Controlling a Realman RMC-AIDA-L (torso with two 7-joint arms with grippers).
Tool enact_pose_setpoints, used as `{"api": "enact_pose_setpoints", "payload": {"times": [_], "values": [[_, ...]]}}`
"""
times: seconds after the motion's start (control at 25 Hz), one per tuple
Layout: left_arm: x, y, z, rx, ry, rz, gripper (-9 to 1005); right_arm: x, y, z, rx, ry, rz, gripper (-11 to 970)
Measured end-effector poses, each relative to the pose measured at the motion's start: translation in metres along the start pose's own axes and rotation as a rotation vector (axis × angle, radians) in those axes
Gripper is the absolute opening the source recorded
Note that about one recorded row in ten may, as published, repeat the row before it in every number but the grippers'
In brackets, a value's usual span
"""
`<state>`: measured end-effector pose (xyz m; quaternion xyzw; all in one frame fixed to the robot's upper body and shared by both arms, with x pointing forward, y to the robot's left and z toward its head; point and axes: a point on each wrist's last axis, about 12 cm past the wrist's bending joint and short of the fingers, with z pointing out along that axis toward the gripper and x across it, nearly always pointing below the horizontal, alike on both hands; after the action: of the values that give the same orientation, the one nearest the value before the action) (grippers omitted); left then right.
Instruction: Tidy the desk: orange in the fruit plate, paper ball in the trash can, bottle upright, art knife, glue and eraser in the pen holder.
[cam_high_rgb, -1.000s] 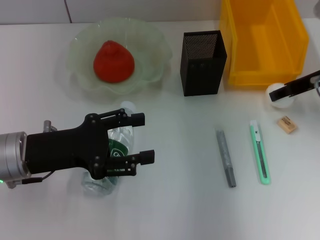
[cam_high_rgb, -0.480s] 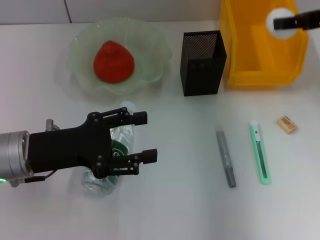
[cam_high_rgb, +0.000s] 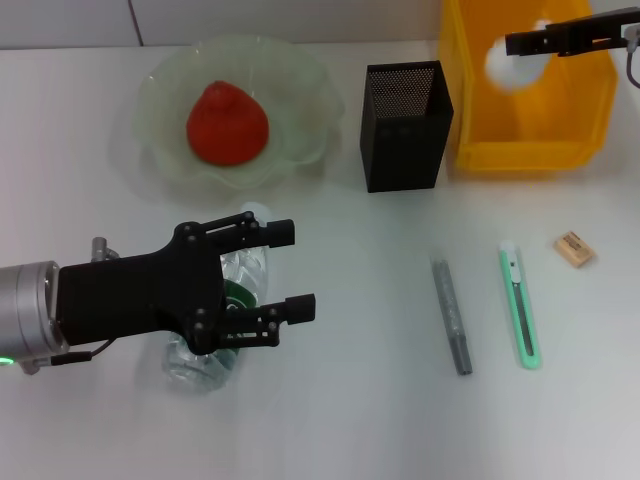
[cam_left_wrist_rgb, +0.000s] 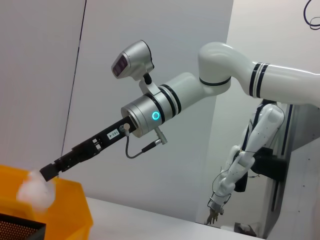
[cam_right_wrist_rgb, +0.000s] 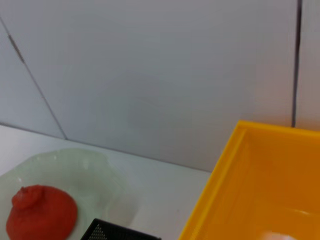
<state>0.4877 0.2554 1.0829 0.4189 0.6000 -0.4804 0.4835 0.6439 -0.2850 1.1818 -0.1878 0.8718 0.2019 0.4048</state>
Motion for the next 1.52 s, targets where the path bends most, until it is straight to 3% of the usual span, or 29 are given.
{"api": "enact_pose_setpoints", "payload": {"times": [0.12,0.4,0.56,0.68,0.72,0.76,0.8,0.96,1.08,1.16,1.32,1.36,1.4,1.52], "values": [[0.001,-0.001,-0.001,-0.003,-0.002,-0.002,814,0.002,0.0,-0.002,0.003,-0.003,-0.001,671],[0.0,0.0,-0.001,0.0,-0.002,0.0,815,0.008,0.0,-0.015,-0.009,-0.023,0.005,736],[0.0,0.0,-0.001,0.001,-0.002,0.0,814,0.01,0.009,-0.038,-0.088,-0.076,-0.006,773],[-0.001,-0.001,-0.001,0.005,-0.003,0.001,814,0.014,0.026,-0.075,-0.24,-0.123,-0.077,773],[-0.001,-0.001,-0.001,0.005,-0.003,0.001,814,0.014,0.026,-0.075,-0.24,-0.123,-0.077,773],[0.0,-0.001,-0.001,0.004,-0.002,0.0,814,0.023,0.032,-0.09,-0.316,-0.142,-0.124,773],[0.0,0.0,-0.001,0.001,-0.002,-0.001,814,0.023,0.032,-0.09,-0.316,-0.142,-0.124,773],[0.0,0.003,-0.004,-0.036,0.001,-0.036,815,0.056,0.038,-0.108,-0.486,-0.166,-0.206,773],[-0.002,0.006,-0.006,-0.047,-0.002,-0.076,815,0.091,0.037,-0.102,-0.597,-0.152,-0.218,773],[-0.014,0.012,-0.006,-0.049,-0.001,-0.17,815,0.118,0.034,-0.092,-0.66,-0.154,-0.201,773],[-0.022,0.016,-0.005,-0.045,0.011,-0.201,814,0.155,0.028,-0.075,-0.675,-0.179,-0.142,773],[-0.03,0.018,-0.004,-0.038,0.038,-0.229,814,0.161,0.026,-0.071,-0.662,-0.183,-0.13,773],[-0.062,0.026,0.009,-0.023,0.148,-0.302,815,0.165,0.025,-0.068,-0.651,-0.184,-0.122,773],[-0.076,0.03,0.017,-0.03,0.201,-0.338,815,0.173,0.025,-0.061,-0.623,-0.185,-0.14,773]]}}
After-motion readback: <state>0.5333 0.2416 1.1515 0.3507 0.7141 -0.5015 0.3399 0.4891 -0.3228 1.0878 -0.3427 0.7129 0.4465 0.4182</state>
